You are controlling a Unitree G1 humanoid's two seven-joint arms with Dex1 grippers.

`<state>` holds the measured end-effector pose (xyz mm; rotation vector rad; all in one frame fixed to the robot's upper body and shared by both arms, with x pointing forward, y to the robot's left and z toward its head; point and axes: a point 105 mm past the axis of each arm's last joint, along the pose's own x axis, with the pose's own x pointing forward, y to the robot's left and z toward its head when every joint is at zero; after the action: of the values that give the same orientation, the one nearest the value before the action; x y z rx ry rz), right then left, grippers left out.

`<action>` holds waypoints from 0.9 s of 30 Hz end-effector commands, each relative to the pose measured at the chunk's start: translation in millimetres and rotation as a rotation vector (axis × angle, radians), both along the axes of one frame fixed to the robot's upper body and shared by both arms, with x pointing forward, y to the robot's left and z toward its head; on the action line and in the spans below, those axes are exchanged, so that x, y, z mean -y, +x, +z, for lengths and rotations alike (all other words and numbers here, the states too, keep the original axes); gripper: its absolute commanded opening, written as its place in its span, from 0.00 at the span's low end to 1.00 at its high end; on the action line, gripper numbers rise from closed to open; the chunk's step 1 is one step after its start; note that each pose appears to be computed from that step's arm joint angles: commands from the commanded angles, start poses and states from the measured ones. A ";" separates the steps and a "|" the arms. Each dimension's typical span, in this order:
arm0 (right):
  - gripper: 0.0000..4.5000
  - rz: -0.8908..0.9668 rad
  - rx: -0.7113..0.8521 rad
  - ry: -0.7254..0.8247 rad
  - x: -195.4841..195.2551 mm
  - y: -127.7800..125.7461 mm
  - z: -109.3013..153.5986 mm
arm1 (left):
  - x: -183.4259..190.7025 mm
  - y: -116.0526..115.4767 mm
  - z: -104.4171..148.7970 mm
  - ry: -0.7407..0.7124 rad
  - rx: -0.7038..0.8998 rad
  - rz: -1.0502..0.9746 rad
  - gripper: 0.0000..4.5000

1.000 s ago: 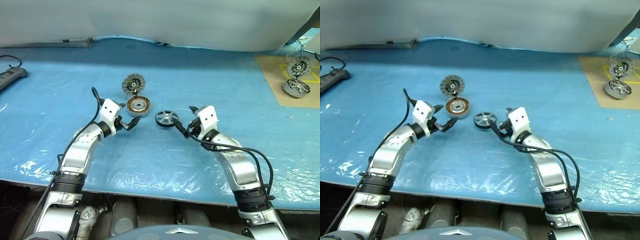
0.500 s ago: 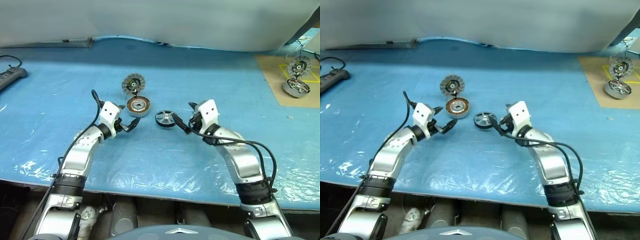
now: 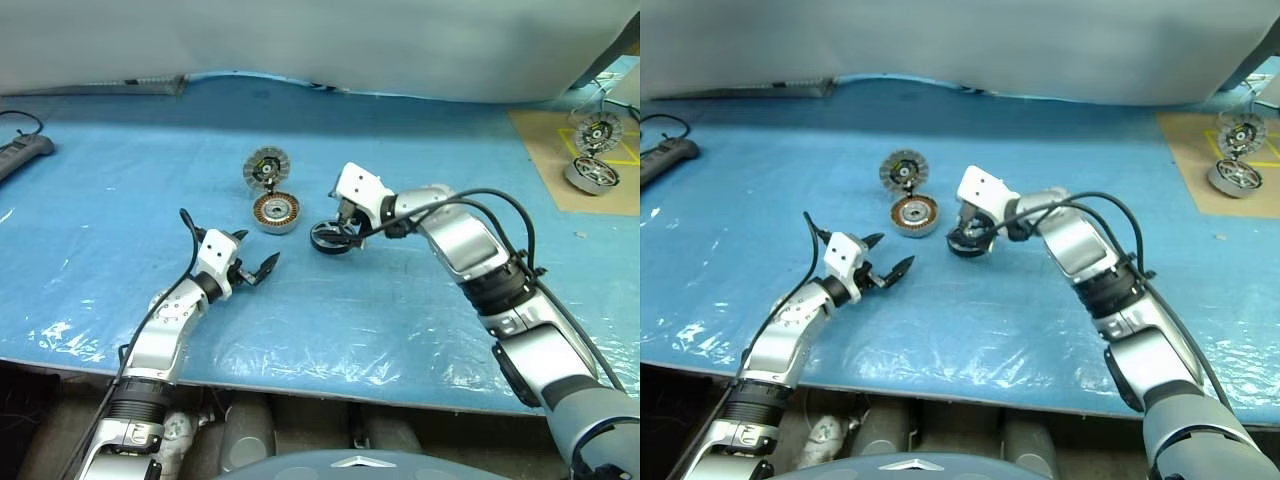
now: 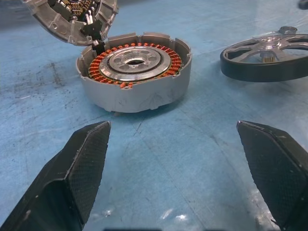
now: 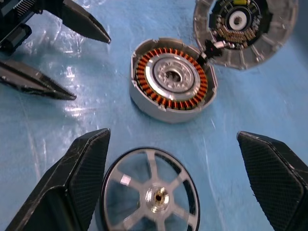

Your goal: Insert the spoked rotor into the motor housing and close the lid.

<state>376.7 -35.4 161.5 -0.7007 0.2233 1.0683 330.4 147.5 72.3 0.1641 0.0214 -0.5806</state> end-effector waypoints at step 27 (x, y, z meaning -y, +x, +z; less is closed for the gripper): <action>1.00 0.144 0.081 -0.135 -74.4 31.9 -41.9 | -23.1 -18.7 12.3 -0.016 0.087 0.145 1.00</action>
<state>405.3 34.1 106.9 -0.8757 0.2176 1.1776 310.4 168.5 69.7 0.1562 -0.0049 -0.4389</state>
